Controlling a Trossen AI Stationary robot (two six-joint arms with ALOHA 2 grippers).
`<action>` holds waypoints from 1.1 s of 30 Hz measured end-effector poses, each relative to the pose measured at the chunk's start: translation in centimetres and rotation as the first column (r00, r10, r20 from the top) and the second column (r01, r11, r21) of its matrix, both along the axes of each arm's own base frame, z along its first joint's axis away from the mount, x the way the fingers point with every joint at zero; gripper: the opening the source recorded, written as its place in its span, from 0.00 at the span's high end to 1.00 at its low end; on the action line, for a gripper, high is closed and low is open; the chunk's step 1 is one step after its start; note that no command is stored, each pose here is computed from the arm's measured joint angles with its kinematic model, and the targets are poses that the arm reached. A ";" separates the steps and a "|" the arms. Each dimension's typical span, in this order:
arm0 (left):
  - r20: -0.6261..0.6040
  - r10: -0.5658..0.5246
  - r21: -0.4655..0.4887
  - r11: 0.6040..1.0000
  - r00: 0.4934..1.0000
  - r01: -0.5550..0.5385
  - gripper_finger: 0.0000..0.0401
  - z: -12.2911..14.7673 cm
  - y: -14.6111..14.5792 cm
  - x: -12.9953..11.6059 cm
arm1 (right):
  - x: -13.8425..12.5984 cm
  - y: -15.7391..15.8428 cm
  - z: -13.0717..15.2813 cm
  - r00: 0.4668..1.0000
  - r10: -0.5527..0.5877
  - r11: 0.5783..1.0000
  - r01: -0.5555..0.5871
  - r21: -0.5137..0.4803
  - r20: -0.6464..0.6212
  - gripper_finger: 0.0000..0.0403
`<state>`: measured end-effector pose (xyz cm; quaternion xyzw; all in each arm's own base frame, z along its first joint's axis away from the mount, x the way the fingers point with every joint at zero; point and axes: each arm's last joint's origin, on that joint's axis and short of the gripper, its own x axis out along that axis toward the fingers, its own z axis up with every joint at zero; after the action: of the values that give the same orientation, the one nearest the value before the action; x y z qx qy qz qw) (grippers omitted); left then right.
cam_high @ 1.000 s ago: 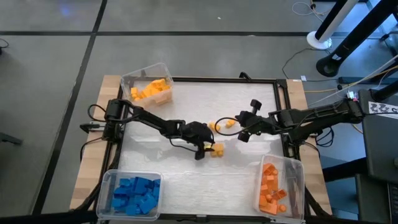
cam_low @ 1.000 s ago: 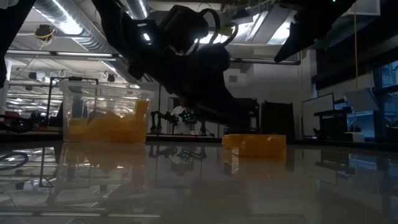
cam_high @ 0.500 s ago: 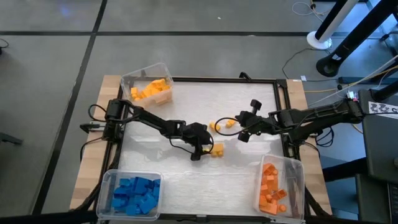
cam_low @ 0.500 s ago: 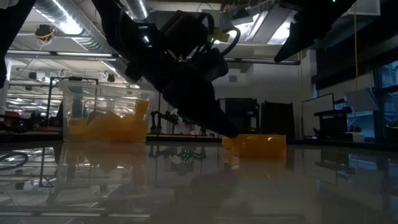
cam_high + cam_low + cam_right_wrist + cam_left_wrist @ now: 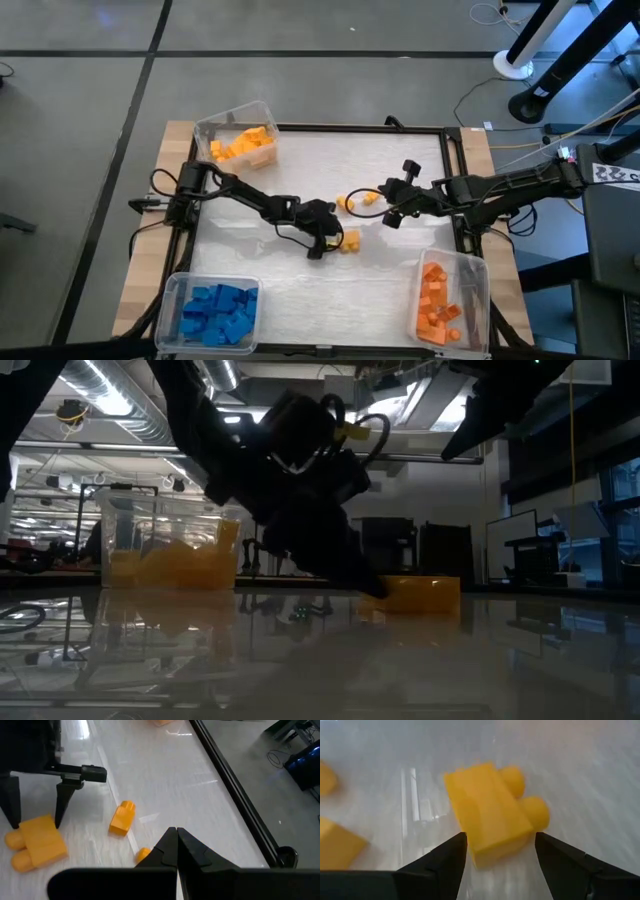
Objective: Sort blocks
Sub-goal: Put the yellow game piece into the top transparent bin
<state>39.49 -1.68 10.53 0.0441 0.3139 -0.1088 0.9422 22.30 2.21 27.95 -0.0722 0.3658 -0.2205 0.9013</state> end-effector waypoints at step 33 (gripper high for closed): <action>0.056 0.115 -0.089 0.990 0.992 -0.110 0.72 0.1 0.0 0.6 | 2.1 0.7 -4.1 0.983 -0.017 0.985 0.047 0.164 -0.183 1.00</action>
<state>40.07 -1.64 10.65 -0.0110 0.2820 -0.0675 0.9570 24.41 2.94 23.87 -0.0101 0.4646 -0.1961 0.8635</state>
